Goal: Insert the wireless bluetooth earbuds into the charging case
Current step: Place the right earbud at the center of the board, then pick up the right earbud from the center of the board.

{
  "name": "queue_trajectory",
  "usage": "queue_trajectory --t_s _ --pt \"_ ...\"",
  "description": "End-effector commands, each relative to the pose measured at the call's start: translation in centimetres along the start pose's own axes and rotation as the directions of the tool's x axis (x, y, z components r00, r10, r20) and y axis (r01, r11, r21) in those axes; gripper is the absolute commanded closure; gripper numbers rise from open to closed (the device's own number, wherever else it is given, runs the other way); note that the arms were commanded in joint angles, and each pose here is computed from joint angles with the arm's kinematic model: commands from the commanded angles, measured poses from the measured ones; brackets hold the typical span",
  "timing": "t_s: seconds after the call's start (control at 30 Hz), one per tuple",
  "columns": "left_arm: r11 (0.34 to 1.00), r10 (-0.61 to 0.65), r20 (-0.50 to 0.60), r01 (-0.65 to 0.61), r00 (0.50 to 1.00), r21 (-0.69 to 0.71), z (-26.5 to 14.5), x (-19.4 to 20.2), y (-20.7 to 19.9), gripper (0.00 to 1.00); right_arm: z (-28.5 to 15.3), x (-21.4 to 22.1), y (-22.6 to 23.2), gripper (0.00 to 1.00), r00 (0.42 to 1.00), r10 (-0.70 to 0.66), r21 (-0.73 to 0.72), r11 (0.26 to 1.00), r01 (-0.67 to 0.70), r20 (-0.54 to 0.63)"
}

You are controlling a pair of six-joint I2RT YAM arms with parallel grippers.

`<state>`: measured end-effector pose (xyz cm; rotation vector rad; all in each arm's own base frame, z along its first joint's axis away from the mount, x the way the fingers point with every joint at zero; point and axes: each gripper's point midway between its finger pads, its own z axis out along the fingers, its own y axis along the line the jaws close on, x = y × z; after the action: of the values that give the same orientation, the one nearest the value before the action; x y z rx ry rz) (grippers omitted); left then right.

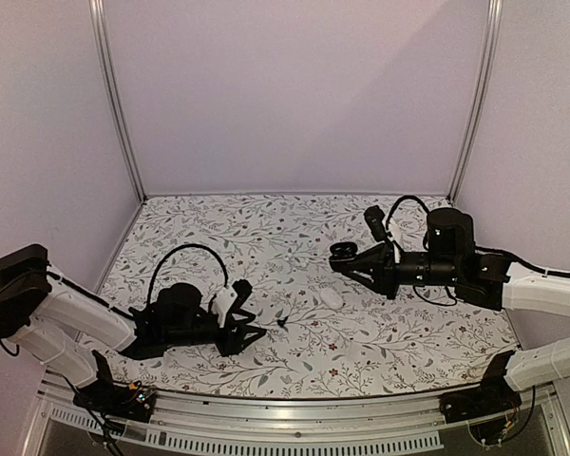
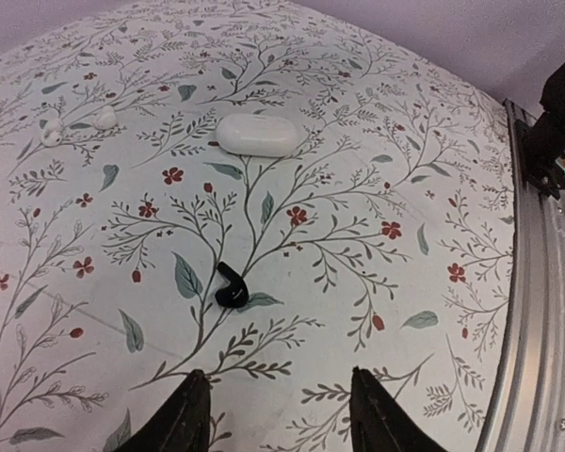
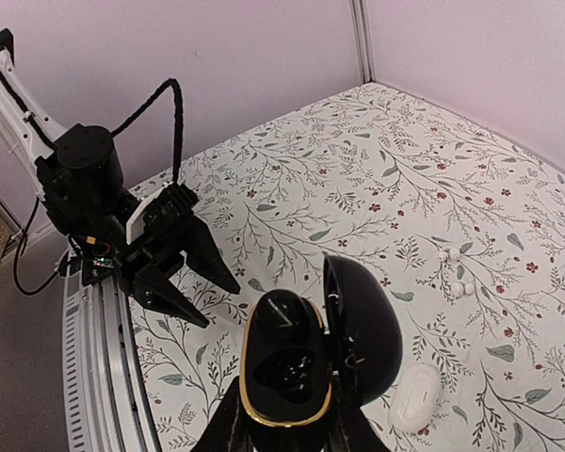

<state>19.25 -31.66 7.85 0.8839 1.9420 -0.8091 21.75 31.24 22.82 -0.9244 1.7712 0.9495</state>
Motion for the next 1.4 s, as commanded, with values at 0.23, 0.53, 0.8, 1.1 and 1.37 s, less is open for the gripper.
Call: queue_trajectory --t_s 0.23,0.53,0.8,1.1,1.37 --pt "0.955 0.29 0.304 -0.294 0.907 -0.033 1.8 -2.4 -2.0 0.52 -0.7 -0.8 0.0 1.0 0.999 -0.008 0.016 1.0 0.007 0.036" --pt "0.957 0.291 0.178 -0.286 0.94 -0.059 5.0 -0.3 -0.2 0.6 -0.7 -0.6 -0.3 1.0 1.0 -0.011 0.025 1.0 0.01 0.027" --pt "0.969 0.244 0.085 -0.239 0.966 -0.061 6.6 1.1 1.1 0.61 -0.3 -0.5 -0.3 1.0 1.0 -0.015 0.019 1.0 0.015 0.019" --pt "0.978 0.195 0.014 -0.193 0.981 -0.076 6.3 3.0 2.1 0.61 -0.2 -0.6 -0.1 1.0 1.0 -0.019 -0.002 1.0 0.02 0.023" --pt "0.974 0.192 -0.047 -0.196 0.98 -0.114 7.1 3.7 3.0 0.63 0.1 -0.8 -0.1 1.0 1.0 -0.019 -0.012 1.0 0.019 0.024"
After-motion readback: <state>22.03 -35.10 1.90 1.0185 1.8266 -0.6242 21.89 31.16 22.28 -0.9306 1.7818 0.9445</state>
